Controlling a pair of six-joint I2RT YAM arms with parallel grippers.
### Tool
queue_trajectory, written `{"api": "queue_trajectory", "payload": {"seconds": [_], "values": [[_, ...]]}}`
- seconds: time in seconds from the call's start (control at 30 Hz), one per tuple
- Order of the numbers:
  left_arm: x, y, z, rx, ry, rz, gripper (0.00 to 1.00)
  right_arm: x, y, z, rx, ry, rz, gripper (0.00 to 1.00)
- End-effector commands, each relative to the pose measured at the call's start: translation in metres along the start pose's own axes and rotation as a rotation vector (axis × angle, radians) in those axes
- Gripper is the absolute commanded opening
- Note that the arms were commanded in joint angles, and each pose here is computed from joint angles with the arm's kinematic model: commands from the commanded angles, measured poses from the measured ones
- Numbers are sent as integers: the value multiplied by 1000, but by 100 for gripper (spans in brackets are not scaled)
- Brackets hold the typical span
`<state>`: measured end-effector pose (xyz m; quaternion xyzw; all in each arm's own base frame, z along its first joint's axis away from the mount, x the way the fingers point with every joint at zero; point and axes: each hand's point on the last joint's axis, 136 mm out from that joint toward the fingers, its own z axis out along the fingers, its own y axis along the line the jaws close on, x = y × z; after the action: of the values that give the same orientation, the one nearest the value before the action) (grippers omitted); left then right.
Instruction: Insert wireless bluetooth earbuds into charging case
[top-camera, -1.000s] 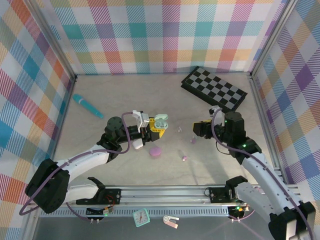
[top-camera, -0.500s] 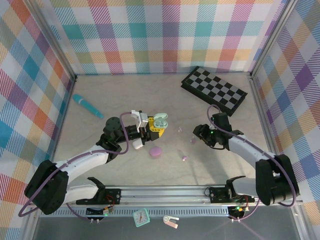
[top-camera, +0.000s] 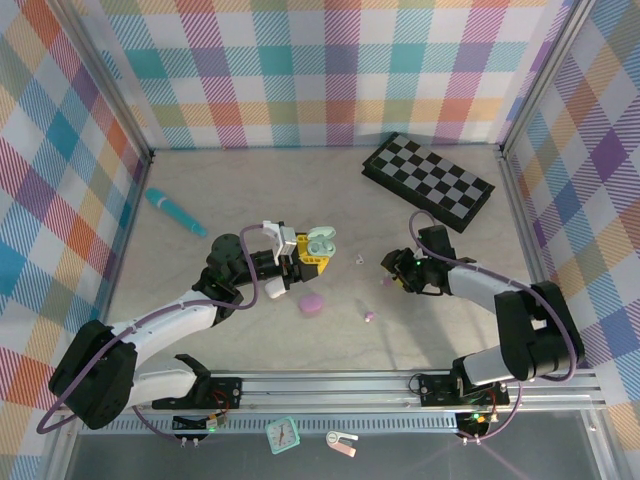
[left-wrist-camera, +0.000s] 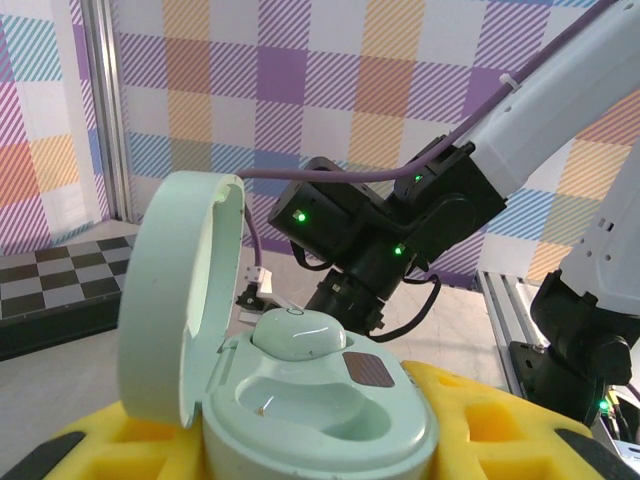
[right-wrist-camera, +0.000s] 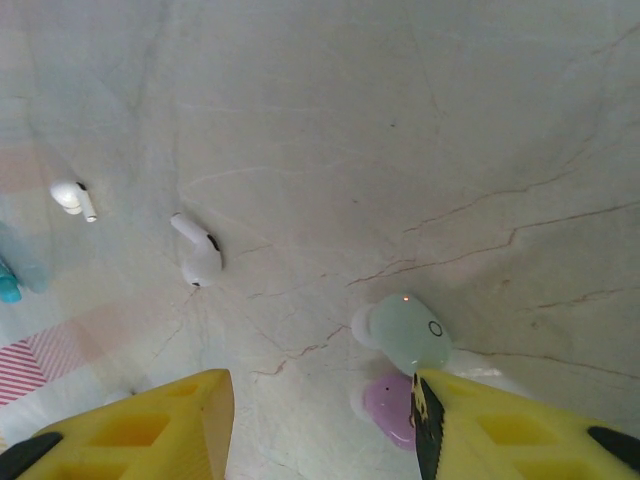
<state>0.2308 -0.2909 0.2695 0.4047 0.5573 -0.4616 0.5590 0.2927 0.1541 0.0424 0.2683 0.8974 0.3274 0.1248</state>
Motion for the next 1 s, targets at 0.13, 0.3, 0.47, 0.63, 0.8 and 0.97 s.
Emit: {"api": "queue_trajectory", "payload": {"seconds": [0.13,0.3,0.47,0.63,0.8,0.97], "values": [[-14,-2,-3,9,-32,57,34,1,-1,3,3,2,-3,52],[-13,-2,-3,11,-31,57,34,-8,-3,7,46,-17,-21,53],[-13,-3,-4,8,-30,57,34,-15,3,15,35,-22,-21,53],[-12,-3,-5,4,-27,58,34,-25,11,22,31,-26,-33,49],[-11,-2,-5,2,-21,61,34,-34,18,27,48,-31,-57,43],[-9,-2,-5,0,-17,62,34,-44,23,29,81,-38,-88,40]]}}
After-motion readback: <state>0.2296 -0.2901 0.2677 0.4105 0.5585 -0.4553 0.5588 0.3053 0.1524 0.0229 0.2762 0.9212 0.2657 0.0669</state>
